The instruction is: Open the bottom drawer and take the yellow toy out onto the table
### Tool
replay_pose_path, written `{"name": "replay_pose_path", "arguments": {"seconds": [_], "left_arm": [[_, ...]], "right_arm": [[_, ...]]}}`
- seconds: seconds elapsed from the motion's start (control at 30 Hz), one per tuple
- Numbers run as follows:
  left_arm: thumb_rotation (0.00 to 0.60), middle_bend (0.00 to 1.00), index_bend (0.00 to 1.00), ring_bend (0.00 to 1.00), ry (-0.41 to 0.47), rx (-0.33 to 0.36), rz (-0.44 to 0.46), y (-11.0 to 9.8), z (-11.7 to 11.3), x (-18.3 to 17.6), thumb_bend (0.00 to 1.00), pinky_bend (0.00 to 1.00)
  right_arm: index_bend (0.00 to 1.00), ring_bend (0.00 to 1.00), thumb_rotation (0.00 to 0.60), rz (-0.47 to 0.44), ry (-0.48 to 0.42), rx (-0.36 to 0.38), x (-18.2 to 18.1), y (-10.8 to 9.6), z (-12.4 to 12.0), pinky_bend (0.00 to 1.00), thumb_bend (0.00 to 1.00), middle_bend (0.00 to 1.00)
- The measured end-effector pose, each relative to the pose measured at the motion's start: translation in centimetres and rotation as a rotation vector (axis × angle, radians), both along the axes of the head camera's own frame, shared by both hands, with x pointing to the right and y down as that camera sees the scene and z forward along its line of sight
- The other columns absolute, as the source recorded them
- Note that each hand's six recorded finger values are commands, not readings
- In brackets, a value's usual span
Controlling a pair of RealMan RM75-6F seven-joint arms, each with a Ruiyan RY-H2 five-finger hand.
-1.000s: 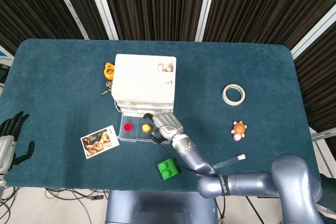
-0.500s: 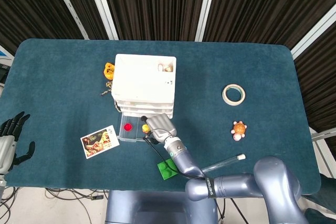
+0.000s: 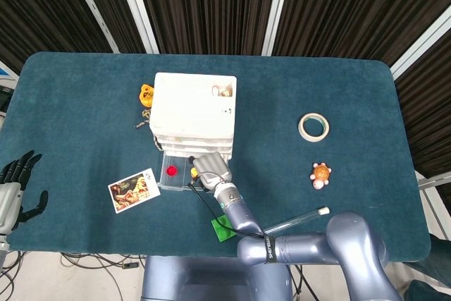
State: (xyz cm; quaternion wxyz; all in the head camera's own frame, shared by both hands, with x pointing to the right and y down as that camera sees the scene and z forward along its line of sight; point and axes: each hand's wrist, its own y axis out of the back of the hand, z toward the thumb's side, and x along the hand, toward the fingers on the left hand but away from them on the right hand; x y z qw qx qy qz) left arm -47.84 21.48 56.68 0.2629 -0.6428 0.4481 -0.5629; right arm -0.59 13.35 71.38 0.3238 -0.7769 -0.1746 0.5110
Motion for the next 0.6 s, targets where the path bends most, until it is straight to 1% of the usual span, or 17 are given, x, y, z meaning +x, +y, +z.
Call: {"name": "replay_pose_path", "arguments": {"seconds": [0.07, 0.23, 0.37, 0.47, 0.6], "left_arm": [[0.6, 0.0, 0.07, 0.0, 0.001, -0.001, 0.0, 0.0, 0.02, 0.0, 0.48, 0.0], [0.6, 0.0, 0.08, 0.0, 0.001, -0.003, -0.003, 0.0, 0.01, -0.04, 0.48, 0.0], [0.6, 0.0, 0.08, 0.0, 0.002, -0.005, -0.003, 0.01, 0.02, -0.03, 0.48, 0.0], [0.6, 0.0, 0.08, 0.0, 0.002, -0.005, -0.004, 0.01, 0.01, -0.04, 0.48, 0.0], [0.6, 0.0, 0.08, 0.0, 0.002, -0.006, -0.006, -0.01, 0.01, -0.07, 0.48, 0.0]], "right_arm": [[0.32, 1.0, 0.6, 0.0, 0.002, -0.001, -0.09, -0.01, 0.08, 1.0, 0.3, 1.0], [0.32, 1.0, 0.6, -0.008, 0.02, 0.004, -0.26, -0.25, 0.35, 1.0, 0.23, 1.0], [0.32, 1.0, 0.6, -0.011, 0.027, -0.012, -0.41, -0.35, 0.52, 1.0, 0.2, 1.0], [0.32, 1.0, 0.6, -0.012, 0.025, -0.027, -0.64, -0.57, 0.52, 1.0, 0.19, 1.0], [0.33, 1.0, 0.6, -0.013, 0.029, -0.028, -0.85, -0.99, 0.54, 1.0, 0.19, 1.0]]}}
